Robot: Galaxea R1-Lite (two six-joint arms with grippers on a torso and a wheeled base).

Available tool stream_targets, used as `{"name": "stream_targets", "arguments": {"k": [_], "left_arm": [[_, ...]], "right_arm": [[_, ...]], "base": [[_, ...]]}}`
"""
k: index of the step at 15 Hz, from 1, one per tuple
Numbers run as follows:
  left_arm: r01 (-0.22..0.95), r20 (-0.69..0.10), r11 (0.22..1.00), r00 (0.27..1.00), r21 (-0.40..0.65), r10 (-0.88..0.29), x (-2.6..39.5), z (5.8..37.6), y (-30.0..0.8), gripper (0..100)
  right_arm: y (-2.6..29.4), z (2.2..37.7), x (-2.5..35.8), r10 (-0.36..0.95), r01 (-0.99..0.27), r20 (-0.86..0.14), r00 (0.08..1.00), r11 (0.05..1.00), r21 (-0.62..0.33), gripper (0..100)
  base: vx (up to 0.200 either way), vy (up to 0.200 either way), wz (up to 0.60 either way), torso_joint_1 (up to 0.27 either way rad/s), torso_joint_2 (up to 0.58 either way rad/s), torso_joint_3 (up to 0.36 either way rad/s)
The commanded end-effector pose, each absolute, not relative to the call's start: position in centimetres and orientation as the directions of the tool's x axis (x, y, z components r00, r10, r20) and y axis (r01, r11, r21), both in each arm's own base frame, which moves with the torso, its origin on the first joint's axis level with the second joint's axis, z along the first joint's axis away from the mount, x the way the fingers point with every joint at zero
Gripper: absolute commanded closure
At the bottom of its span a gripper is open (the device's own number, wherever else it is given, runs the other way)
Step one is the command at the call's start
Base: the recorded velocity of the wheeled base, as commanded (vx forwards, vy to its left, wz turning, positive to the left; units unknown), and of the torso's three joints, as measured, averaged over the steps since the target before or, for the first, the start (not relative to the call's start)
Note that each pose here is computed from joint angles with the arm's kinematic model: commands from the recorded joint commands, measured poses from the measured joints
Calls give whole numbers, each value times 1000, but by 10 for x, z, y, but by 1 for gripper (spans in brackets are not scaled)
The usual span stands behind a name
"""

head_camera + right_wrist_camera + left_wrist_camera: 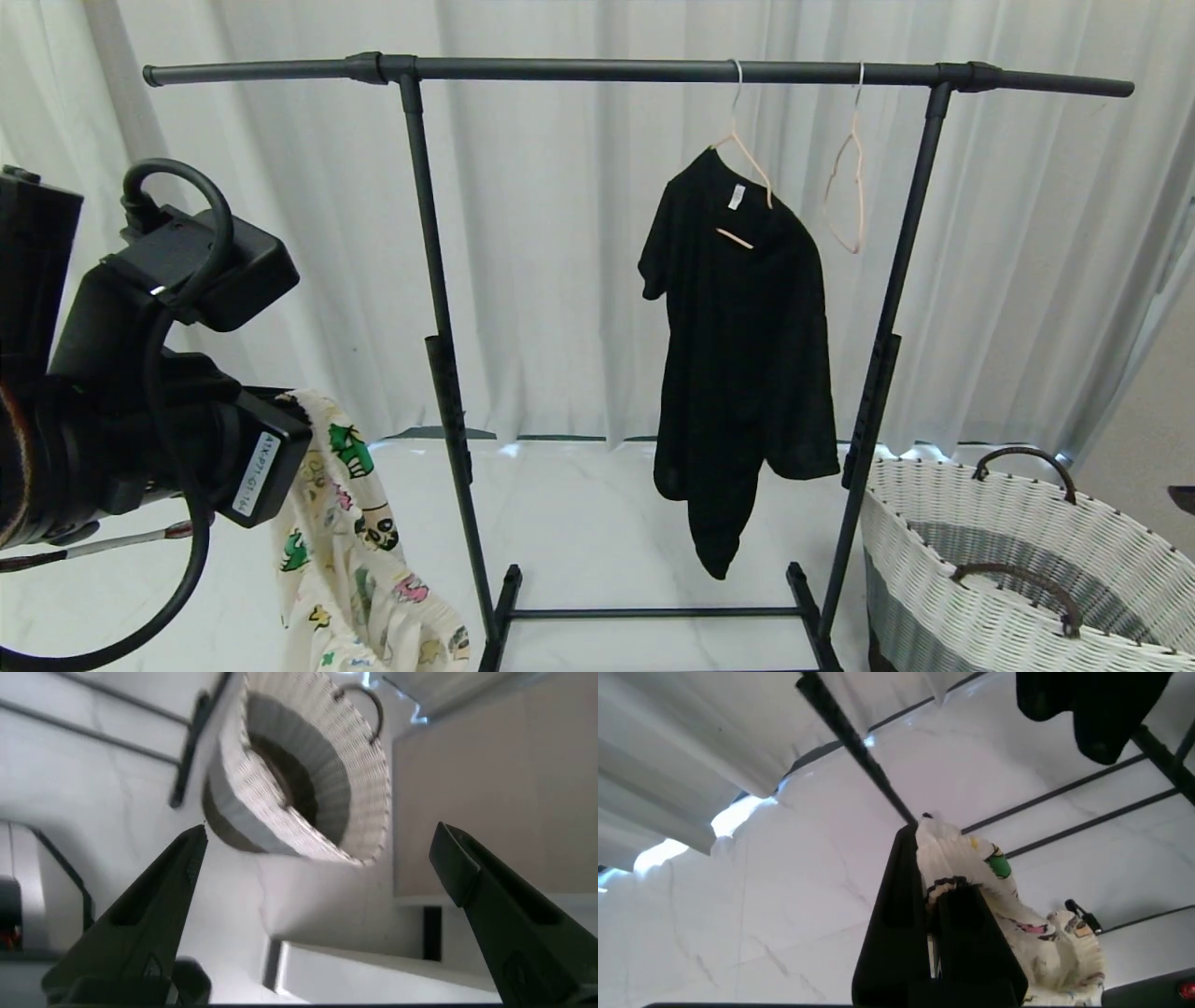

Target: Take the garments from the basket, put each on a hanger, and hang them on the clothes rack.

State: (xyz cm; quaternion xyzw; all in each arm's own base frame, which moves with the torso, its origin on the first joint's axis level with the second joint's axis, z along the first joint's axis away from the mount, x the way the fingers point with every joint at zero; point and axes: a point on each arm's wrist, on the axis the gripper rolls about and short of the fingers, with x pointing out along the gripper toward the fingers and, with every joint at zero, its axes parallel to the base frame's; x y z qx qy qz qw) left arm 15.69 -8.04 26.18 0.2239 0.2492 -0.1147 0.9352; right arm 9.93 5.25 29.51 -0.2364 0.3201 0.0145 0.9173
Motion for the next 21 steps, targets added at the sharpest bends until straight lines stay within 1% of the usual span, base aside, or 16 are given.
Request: {"name": "stream_targets", "arguments": {"k": [1, 5, 8, 12, 17, 21], "left_arm": [[328, -519, 873, 848, 360, -105, 157, 261, -80, 100], [324, -505, 876, 856, 358, -110, 156, 263, -81, 100], [319, -500, 878, 859, 356, -109, 155, 263, -80, 100], [226, -457, 901, 889, 371, -35, 154, 266, -70, 100], [191, -456, 908, 890, 373, -1, 146, 261, -60, 100], [190, -459, 908, 888, 374, 3, 144, 259, -58, 100]], "right_arm": [[57, 285, 105, -122, -177, -591, 797, 889, -423, 0], [59, 279, 119, -109, -110, -525, 844, 924, -367, 0], [55, 280, 121, -118, -88, -525, 843, 932, -350, 0], [52, 284, 127, -117, -46, -498, 859, 952, -302, 0], [51, 288, 130, -91, -47, -476, 875, 962, -269, 0], [53, 288, 133, -68, -64, -475, 877, 965, -256, 0]], "base": [[0, 200, 0, 2, 2, 2], [0, 0, 0, 0, 0, 0], [0, 0, 0, 32, -120, -111], [0, 0, 0, 141, -439, -276], [0, 0, 0, 182, -463, -286], [0, 0, 0, 202, -483, -279]]}}
